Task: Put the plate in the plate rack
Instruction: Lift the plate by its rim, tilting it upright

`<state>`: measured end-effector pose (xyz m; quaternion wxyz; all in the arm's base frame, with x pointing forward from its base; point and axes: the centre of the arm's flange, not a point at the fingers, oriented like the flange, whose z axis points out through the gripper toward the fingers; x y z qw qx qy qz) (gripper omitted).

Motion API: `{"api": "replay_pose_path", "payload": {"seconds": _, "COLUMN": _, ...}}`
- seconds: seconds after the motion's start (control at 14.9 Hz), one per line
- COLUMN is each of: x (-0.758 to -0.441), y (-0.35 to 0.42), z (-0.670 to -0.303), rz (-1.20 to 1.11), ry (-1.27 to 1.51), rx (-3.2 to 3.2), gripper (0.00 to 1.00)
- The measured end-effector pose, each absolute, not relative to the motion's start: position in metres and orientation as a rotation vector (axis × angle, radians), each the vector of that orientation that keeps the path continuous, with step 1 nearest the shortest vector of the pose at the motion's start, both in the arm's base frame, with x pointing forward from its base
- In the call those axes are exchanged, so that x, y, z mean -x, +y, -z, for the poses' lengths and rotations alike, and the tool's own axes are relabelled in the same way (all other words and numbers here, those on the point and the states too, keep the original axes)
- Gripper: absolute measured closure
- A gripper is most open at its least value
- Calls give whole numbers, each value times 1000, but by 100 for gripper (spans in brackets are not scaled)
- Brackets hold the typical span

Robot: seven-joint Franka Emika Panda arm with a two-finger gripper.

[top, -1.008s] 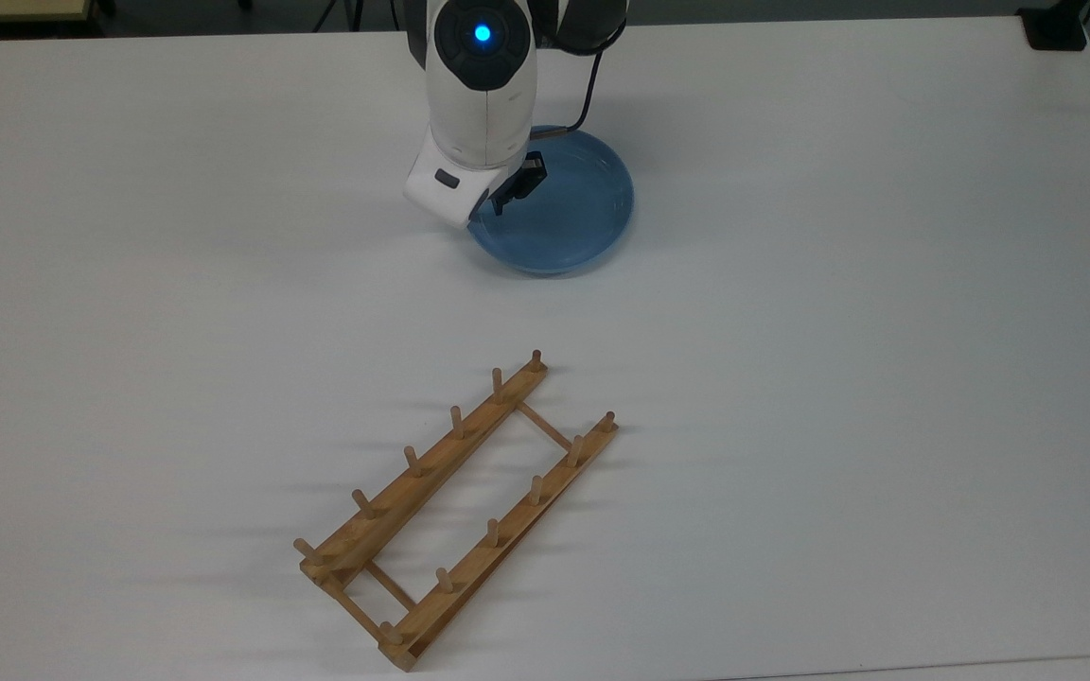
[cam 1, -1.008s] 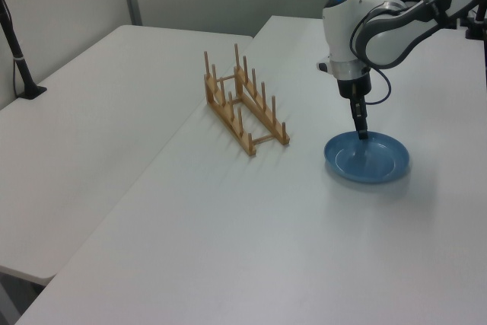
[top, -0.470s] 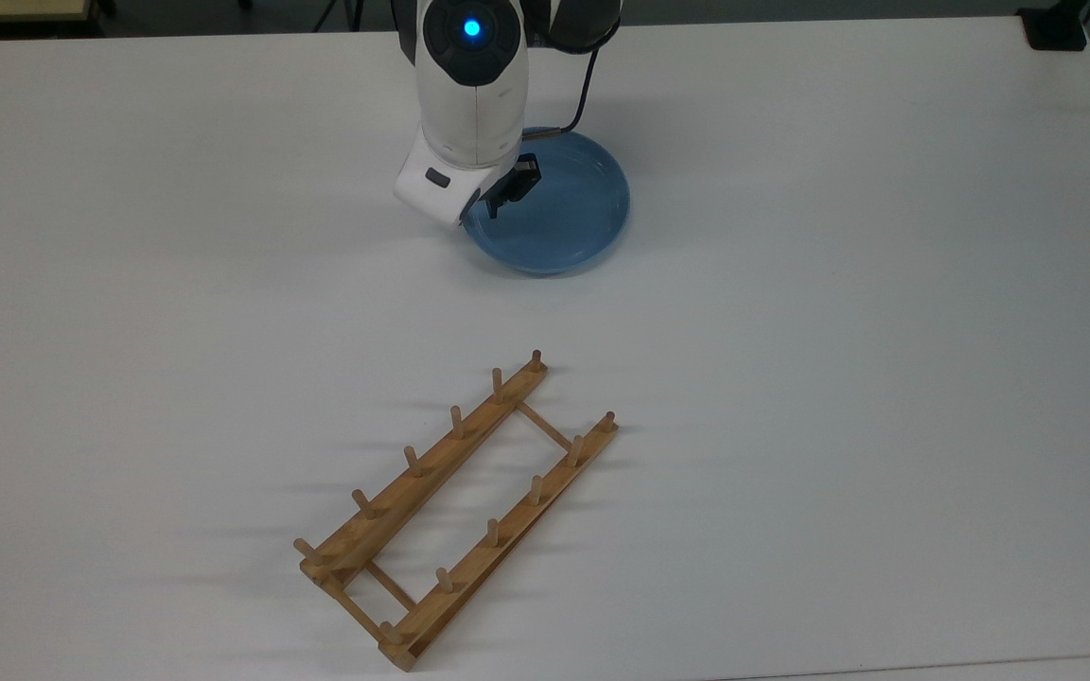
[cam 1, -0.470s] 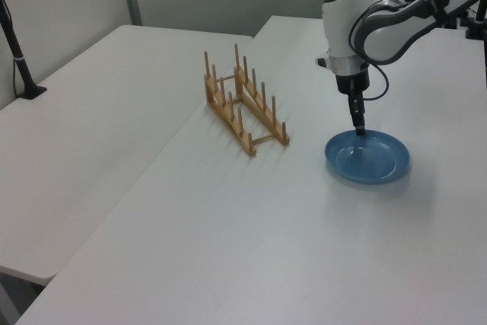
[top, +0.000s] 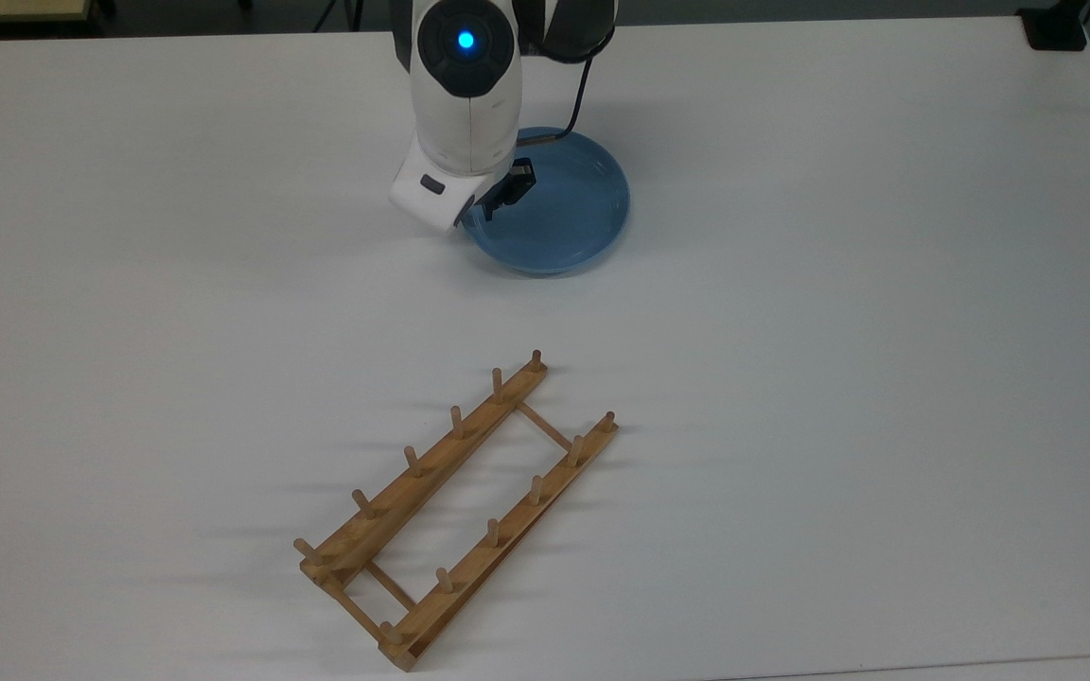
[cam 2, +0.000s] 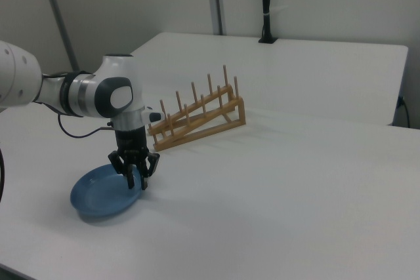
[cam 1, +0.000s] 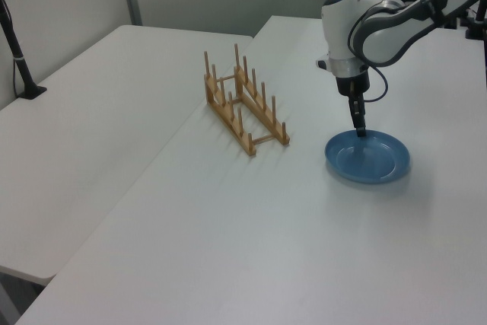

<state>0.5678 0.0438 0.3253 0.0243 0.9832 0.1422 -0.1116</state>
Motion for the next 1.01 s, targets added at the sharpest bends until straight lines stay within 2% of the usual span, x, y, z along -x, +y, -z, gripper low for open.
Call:
{"api": "replay_pose_path", "payload": {"seconds": 0.27, "x": -569, "y": 43, "z": -313, "rz": 371, "ry": 442, "rx": -3037, "gripper": 65}}
{"api": "replay_pose_path", "payload": {"seconds": 0.47, "x": -575, "y": 42, "z": -322, "rz": 336, "ry": 437, "rx": -3041, "gripper": 94}}
{"api": "replay_pose_path", "payload": {"seconds": 0.74, "x": -596, "y": 33, "z": -365, "rz": 282, "ry": 402, "rx": -3048, "gripper": 95}}
{"api": "replay_pose_path", "payload": {"seconds": 1.01, "x": -621, "y": 29, "z": -443, "rz": 152, "ry": 377, "rx": -3052, "gripper": 95}}
